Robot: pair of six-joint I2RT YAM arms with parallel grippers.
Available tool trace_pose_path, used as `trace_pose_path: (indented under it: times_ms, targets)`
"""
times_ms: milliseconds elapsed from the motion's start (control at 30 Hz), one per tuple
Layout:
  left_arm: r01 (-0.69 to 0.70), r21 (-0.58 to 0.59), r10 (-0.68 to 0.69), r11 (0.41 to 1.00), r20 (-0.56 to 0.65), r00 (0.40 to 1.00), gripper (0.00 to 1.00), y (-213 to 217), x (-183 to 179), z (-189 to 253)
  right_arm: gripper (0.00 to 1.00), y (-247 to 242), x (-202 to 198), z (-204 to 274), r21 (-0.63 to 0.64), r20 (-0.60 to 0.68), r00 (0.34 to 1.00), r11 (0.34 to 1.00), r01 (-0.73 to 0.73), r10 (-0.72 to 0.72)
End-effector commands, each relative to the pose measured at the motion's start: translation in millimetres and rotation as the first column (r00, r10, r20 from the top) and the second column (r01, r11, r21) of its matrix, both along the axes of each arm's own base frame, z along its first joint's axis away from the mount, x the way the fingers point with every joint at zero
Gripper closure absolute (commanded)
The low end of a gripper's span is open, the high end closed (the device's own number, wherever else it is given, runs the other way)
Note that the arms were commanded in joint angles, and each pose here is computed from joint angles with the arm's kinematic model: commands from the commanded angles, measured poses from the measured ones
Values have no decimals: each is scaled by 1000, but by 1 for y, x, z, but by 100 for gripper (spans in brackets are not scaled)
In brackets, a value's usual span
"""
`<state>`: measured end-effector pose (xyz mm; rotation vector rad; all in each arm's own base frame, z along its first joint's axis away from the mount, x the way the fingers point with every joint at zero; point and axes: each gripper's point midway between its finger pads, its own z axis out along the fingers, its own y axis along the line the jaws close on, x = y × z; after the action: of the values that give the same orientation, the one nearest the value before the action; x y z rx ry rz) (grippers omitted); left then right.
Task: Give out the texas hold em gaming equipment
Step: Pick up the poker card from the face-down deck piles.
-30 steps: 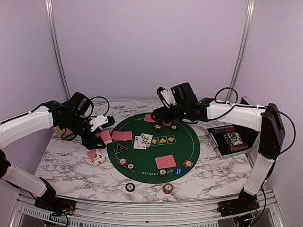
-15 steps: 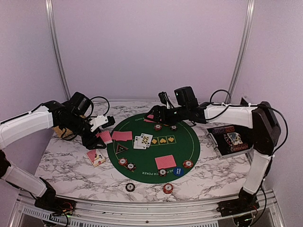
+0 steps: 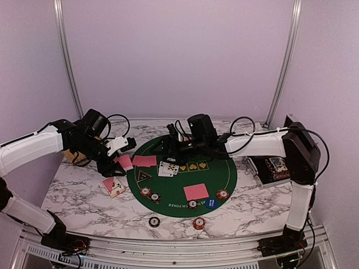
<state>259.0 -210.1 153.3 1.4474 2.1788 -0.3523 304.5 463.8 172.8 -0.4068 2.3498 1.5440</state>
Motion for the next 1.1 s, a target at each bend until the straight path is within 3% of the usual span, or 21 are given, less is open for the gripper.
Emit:
trace_pose_path:
  times_ms: [0, 433, 1067]
  targets:
    - [5, -42, -4, 999, 26, 1000, 98, -5, 3, 17, 1, 29, -17, 13, 87, -66, 996, 995, -47, 53]
    - [3, -45, -2, 999, 25, 1000, 98, -5, 2, 16, 1, 67, -41, 20, 221, -139, 979, 968, -117, 150]
    - [15, -55, -14, 998, 29, 999, 98, -7, 1, 19, 5, 108, -46, 14, 284, -194, 957, 946, -154, 214]
